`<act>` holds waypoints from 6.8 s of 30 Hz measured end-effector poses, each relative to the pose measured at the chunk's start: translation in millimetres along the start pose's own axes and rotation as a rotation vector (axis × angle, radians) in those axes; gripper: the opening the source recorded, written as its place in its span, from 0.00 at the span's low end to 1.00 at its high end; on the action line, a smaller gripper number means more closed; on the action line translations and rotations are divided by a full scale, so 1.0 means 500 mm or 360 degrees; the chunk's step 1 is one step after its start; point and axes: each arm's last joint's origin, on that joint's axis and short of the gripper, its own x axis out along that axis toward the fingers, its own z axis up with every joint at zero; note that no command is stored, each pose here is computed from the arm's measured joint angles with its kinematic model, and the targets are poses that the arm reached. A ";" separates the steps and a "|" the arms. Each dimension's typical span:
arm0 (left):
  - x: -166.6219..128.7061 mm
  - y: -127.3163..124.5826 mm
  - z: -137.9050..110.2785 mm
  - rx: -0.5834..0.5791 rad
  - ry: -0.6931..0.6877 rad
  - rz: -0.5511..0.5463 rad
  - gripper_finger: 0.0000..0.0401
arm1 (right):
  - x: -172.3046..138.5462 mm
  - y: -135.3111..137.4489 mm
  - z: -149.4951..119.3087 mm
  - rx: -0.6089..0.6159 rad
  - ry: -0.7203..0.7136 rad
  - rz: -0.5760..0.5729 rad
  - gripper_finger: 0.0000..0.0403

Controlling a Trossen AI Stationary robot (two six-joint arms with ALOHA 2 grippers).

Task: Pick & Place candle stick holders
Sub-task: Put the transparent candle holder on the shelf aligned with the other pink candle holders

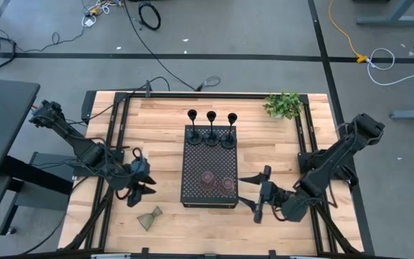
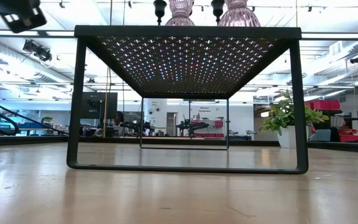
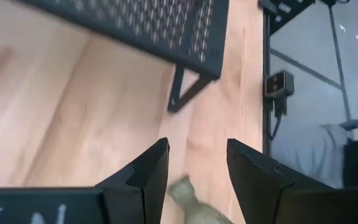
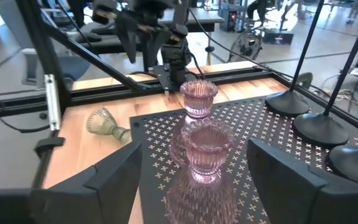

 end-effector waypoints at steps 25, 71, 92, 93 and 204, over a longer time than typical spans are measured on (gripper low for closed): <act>0.031 0.007 -0.025 -0.0525 0.0287 0.0159 0.41 | -0.046 0.001 0.016 0.0074 0.0010 0.0141 0.65; 0.220 -0.012 -0.109 -0.0957 0.0999 0.0509 0.41 | -0.044 0.007 0.024 0.0188 0.0025 0.0288 0.65; 0.258 -0.005 -0.107 -0.1093 0.1078 0.0493 0.41 | -0.044 0.006 0.025 0.0195 0.0009 0.0263 0.65; 0.265 -0.003 -0.110 -0.1093 0.1126 0.0491 0.41 | -0.044 0.006 0.025 0.0195 0.0009 0.0263 0.65; 0.374 -0.137 -0.111 0.1206 0.1020 0.0464 0.60 | -0.026 -0.004 0.029 0.0267 0.0022 0.0247 0.65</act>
